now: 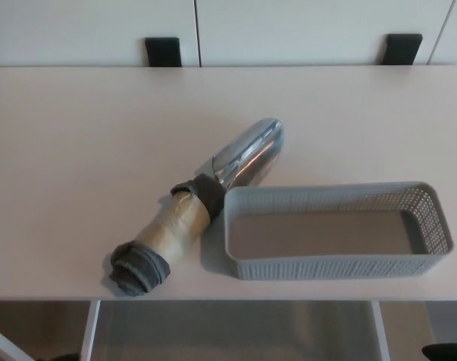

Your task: The robot walks towards a desk on which a shovel is kept on the left hand side and a container is kept on the right hand side. The robot picks up the shovel using its left hand and places it in the container.

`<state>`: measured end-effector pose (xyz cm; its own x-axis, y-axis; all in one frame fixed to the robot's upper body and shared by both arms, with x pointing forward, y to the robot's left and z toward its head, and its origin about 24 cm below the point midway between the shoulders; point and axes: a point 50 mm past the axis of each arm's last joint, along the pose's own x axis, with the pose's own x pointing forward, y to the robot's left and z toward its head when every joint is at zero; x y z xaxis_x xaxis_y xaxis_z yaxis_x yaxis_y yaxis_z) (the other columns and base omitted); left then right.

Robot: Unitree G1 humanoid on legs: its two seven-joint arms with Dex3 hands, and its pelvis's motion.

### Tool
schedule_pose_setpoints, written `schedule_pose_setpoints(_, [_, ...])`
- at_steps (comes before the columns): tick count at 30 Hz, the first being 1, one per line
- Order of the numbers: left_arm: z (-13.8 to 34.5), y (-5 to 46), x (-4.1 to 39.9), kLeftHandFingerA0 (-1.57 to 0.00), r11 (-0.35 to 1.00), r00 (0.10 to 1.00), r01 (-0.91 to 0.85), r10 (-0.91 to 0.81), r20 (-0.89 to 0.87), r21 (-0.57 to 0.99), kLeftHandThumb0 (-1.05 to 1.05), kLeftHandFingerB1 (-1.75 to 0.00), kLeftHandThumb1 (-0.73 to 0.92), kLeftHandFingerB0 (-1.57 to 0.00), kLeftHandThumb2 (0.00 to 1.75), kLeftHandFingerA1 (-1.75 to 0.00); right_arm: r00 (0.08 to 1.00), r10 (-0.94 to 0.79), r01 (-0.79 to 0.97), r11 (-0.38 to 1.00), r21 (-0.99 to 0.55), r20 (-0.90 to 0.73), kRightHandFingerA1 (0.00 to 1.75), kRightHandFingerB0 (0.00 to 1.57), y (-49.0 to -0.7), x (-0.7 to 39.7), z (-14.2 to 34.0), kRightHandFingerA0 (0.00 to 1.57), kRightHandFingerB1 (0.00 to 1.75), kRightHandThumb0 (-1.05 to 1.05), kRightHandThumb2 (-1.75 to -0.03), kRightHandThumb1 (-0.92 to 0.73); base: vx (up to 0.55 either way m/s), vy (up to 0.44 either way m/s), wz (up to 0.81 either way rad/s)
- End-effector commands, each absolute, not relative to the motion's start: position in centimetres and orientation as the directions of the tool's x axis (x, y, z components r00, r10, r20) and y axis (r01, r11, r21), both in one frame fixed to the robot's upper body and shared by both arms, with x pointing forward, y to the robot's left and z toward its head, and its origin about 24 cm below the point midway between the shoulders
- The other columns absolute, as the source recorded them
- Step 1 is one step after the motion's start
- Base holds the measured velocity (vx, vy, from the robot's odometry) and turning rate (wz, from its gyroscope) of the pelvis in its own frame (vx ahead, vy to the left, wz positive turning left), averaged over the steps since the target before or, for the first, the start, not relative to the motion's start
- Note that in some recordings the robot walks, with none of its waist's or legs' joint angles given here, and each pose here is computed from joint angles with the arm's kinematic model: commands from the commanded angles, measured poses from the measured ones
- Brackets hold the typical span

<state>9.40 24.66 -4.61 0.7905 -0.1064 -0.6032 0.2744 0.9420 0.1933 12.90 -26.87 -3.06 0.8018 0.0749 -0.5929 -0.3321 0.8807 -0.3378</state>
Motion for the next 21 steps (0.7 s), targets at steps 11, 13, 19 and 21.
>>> schedule_pose_setpoints(11, [9.3,13.2,8.4,-0.25,0.122,0.2,0.953,-0.942,-0.269,0.279,-0.84,-0.33,0.82,-0.21,0.65,-0.41,0.778,0.078,-0.354,0.875,-0.332,-0.624,0.55,0.41,-27.0,12.6,-3.6,0.62,0.45,-0.25,-0.58,-0.63,0.0,0.0,0.0])
schedule_pose_setpoints(13, [10.8,12.7,8.6,-0.25,0.085,0.16,0.949,-0.96,-0.229,0.305,-0.87,-0.33,0.82,-0.22,0.65,-0.41,0.778,0.079,-0.354,0.874,-0.332,-0.623,0.55,0.41,-27.0,12.6,-3.5,0.62,0.45,-0.25,-0.58,-0.63,0.0,0.0,0.0])
schedule_pose_setpoints(19, [15.9,11.3,8.9,-0.3,0.027,0.057,0.921,-0.996,-0.064,0.39,-0.82,-0.39,0.86,-0.34,0.66,-0.44,0.776,0.083,-0.364,0.868,-0.337,-0.625,0.55,0.42,-26.9,12.6,-3.6,0.64,0.45,-0.27,-0.58,-0.62,0.0,0.0,0.0])
schedule_pose_setpoints(21, [17.8,11.1,9.7,-0.42,0.09,0.06,0.873,-0.995,0.078,0.479,-0.7,-0.45,0.86,-0.43,0.66,-0.5,0.777,0.088,-0.363,0.872,-0.329,-0.623,0.55,0.42,-27.0,12.6,-3.4,0.63,0.44,-0.26,-0.58,-0.62,0.0,0.0,0.0])
